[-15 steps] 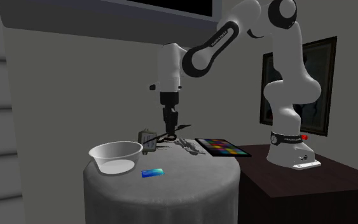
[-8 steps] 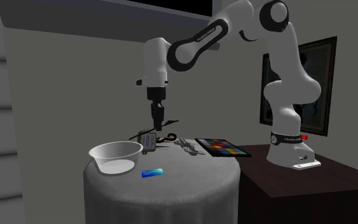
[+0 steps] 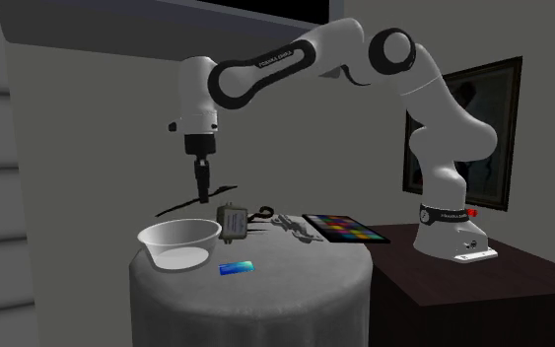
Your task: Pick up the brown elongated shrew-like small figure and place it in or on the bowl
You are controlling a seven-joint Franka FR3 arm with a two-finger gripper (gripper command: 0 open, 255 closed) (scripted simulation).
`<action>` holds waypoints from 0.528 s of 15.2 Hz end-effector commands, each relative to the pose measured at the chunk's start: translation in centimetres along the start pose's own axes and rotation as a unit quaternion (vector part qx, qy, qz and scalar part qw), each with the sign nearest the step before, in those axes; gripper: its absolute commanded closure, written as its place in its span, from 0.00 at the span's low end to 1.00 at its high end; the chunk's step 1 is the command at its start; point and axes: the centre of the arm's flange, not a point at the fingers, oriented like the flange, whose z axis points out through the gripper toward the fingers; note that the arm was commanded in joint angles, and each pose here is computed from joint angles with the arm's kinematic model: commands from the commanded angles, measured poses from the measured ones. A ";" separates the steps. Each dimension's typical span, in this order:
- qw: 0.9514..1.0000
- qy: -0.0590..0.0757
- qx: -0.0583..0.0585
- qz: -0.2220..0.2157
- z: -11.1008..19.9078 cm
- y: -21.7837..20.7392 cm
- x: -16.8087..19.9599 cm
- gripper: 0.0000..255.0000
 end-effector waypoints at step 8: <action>1.000 0.000 0.000 0.000 2.5 0.8 4.7 1.00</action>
